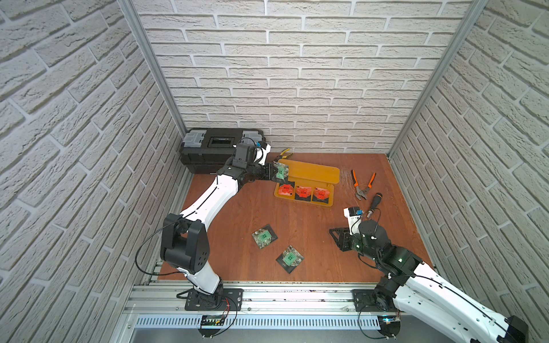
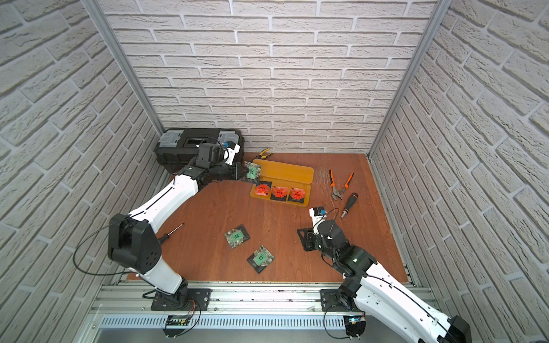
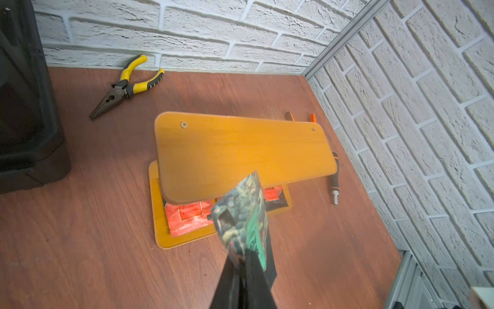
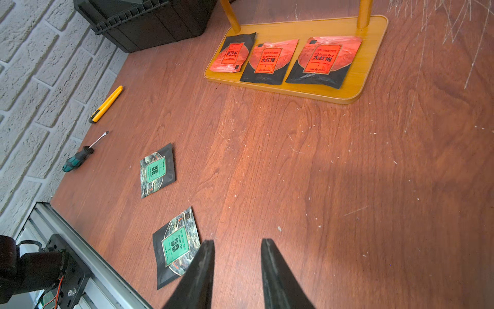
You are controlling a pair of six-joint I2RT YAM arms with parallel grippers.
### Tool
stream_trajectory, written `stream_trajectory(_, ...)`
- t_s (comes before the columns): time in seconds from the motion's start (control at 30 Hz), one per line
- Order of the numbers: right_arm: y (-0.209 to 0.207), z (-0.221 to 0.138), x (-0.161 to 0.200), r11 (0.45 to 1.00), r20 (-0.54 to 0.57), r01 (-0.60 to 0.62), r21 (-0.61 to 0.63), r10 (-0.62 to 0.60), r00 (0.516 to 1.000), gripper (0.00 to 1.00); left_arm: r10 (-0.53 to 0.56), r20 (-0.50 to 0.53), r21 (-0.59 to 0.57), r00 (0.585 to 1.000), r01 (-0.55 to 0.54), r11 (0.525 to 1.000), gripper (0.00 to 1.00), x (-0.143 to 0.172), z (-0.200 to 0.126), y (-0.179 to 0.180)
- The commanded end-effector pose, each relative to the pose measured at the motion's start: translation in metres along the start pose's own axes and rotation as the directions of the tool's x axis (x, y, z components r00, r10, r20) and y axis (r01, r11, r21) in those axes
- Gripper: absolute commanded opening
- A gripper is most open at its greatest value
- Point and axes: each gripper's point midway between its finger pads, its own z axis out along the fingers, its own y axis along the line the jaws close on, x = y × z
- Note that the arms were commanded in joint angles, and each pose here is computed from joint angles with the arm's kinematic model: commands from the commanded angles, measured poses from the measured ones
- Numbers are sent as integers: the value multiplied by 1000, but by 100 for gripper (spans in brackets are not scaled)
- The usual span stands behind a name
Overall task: Place the tea bags on the shelf by color
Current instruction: Place the tea bag on the shelf.
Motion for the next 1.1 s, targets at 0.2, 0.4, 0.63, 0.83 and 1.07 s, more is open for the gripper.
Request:
stream_trajectory(0.2, -5, 1, 1, 1000, 18, -10, 8, 9, 1000, 34, 23, -16, 66, 1000, -22, 998, 0, -24, 23, 6)
stream_trajectory(0.4, -6, 1, 3, 1000, 17, -14, 10, 14, 1000, 34, 25, -49, 70, 998, -22, 997, 0, -30, 42, 14)
stream_trajectory(0.63, -8, 2, 5, 1000, 17, -21, 15, 21, 1000, 34, 23, -95, 85, 995, -15, 996, 0, -31, 60, 20)
stream_trajectory(0.83, -9, 1, 7, 1000, 20, -27, 15, 26, 999, 34, 21, -117, 79, 993, -12, 997, 0, -32, 69, 26)
stream_trajectory(1.07, -10, 1, 7, 999, 22, -30, 19, 29, 999, 34, 14, -148, 80, 989, -2, 997, 0, -29, 79, 33)
